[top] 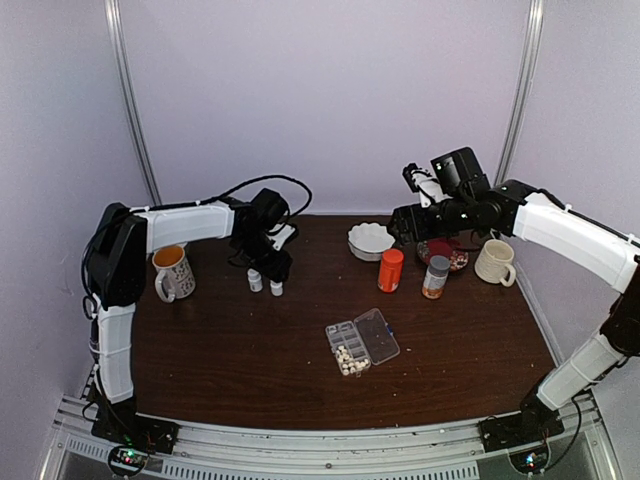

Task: Sort the pills into containers
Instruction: Pick up the pill bottle from the center of the board.

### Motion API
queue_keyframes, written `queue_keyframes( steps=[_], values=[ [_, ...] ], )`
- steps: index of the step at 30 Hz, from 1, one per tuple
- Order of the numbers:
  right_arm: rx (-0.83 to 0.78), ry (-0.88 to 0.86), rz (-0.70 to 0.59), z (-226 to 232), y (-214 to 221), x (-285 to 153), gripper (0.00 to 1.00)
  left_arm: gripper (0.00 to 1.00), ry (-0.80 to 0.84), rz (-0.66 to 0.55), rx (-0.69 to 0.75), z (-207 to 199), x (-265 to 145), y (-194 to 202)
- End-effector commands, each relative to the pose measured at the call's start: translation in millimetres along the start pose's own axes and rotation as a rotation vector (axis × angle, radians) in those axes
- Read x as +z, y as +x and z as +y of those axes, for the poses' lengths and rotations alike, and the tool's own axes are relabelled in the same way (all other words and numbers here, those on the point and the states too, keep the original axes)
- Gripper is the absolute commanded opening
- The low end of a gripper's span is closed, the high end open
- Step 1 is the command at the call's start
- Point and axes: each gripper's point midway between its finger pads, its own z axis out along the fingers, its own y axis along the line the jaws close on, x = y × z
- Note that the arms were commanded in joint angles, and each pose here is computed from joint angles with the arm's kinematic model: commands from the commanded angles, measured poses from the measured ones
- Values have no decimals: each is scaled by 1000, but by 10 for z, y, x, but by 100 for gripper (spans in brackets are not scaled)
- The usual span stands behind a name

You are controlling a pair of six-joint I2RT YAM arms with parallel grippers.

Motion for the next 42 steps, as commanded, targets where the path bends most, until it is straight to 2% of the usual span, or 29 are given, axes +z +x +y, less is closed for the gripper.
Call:
queue_keyframes(
  steps=[1, 10, 16, 34, 37, 42],
  values=[
    [8, -40, -83, 98, -205, -118, 84, 56, 25, -29, -1, 22, -70, -128],
    [-13, -34, -58, 90, -161, -79, 84, 55, 8, 19, 8, 53, 19, 26],
    [-15, -34, -51, 92, -145, -34, 84, 47, 23, 33, 2, 27, 76, 58],
    [-35, -19, -16, 61, -48, 17, 84, 43, 23, 54, 4, 23, 174, 97],
    [-36, -19, -24, 60, -69, -20, 84, 40, 31, 56, 4, 9, 190, 99],
    [-30, -26, -24, 69, -62, -38, 84, 26, 30, 55, 8, 11, 153, 88]
  ],
)
